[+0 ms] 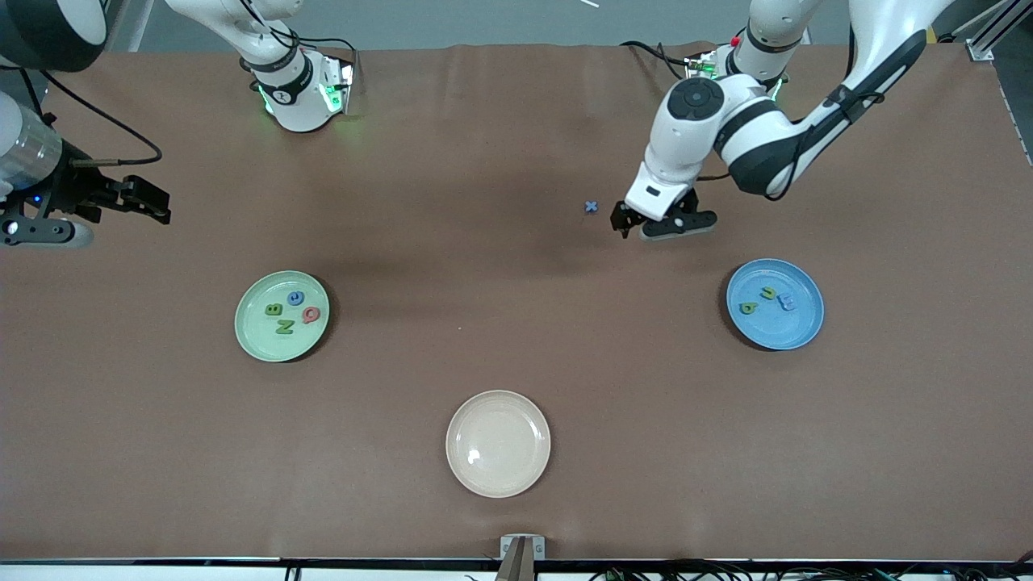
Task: Sort upper and lower case letters into plates
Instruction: 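Reach the left gripper toward the blue x while the right gripper moves aside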
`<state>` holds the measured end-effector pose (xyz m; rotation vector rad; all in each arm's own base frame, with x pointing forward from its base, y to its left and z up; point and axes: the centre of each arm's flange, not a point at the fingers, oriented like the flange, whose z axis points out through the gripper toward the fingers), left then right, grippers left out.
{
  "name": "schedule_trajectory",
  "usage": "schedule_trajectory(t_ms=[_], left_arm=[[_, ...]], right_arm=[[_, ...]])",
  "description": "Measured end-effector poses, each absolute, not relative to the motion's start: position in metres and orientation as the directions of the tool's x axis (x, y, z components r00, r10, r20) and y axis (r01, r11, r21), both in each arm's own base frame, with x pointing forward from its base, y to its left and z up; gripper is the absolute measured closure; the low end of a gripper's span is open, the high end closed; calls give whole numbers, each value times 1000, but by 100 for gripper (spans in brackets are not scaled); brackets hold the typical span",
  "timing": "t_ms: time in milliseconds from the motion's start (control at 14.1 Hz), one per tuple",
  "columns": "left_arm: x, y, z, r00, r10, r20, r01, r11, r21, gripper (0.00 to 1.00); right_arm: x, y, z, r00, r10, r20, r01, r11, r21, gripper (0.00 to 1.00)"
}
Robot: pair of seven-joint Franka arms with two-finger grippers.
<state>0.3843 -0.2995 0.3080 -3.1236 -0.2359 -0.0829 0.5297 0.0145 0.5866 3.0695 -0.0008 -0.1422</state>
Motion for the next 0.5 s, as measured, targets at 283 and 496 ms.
schedule_trajectory(t_ms=[283,496], left_arm=[[339,-332,298,995,92,25,92,-995,29,0],[306,-358,294,995,94,11,94,-994,59,0]], right_arm=[[517,11,590,997,-9,-81,-3,-998,70,0],[514,11,590,997,-12,-77,-8,-999,54,0]])
